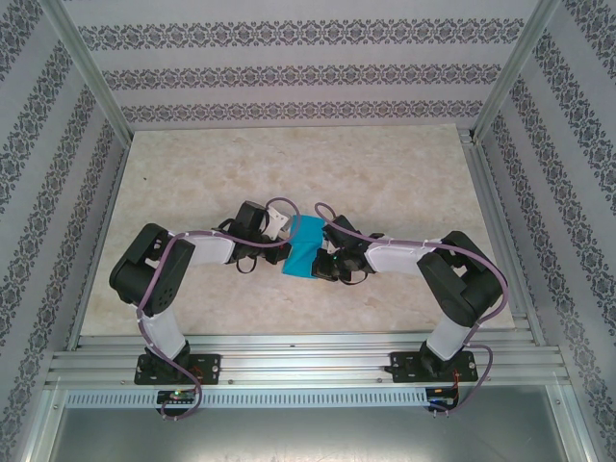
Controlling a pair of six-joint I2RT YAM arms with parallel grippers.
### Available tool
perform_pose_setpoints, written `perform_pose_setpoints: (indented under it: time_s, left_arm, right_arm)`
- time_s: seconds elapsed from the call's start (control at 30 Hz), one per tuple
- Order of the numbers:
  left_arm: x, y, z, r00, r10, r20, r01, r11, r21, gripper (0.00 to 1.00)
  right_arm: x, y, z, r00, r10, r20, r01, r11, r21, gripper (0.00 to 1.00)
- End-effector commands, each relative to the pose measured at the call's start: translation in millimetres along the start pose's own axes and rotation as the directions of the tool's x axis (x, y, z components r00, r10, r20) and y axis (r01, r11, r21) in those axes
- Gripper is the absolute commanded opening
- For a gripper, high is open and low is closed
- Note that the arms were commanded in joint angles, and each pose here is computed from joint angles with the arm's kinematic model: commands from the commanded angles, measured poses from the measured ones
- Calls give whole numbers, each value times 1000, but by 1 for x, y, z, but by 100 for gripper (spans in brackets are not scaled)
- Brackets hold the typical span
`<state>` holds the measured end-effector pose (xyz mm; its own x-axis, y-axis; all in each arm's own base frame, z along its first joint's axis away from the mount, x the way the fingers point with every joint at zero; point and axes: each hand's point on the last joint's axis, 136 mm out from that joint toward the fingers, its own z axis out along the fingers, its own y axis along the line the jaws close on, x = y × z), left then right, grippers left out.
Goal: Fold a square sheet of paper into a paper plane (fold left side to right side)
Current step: Fold the triangle a second time at the center of the table.
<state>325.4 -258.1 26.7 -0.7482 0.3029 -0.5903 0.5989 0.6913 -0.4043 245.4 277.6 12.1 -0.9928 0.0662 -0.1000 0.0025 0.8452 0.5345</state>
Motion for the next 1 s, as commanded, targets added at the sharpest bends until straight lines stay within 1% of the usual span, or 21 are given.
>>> perform_pose_setpoints:
  time_s: [0.0,0.17,0.3,0.57,0.7,0.97]
  left_arm:
    - [-1,9,-2,1000,12,4,-12,1000,-26,0]
    - [1,8,2,1000,7,-2,-7,1000,-9,0]
    - [4,6,4,1000,8,-6,-8,1000,7,0]
    - [3,2,3,1000,19,-5,-18,999,33,0]
    - [-1,-4,2,1000,24,8,-24,998,62,0]
    - [-4,-13,-3,999,38,22,-40,995,90,0]
  right_arm:
    - [12,-17,6,999,0,-39,3,997,80,7]
    - [11,-15,6,999,-3,-35,6,997,72,8]
    - [6,-6,3,1000,-17,-11,18,999,40,9]
    - [-18,21,-29,994,-54,92,57,998,-30,16]
    - [-27,20,-37,992,-40,117,45,998,-36,15]
    - [-28,14,-28,994,-5,111,10,999,-38,13]
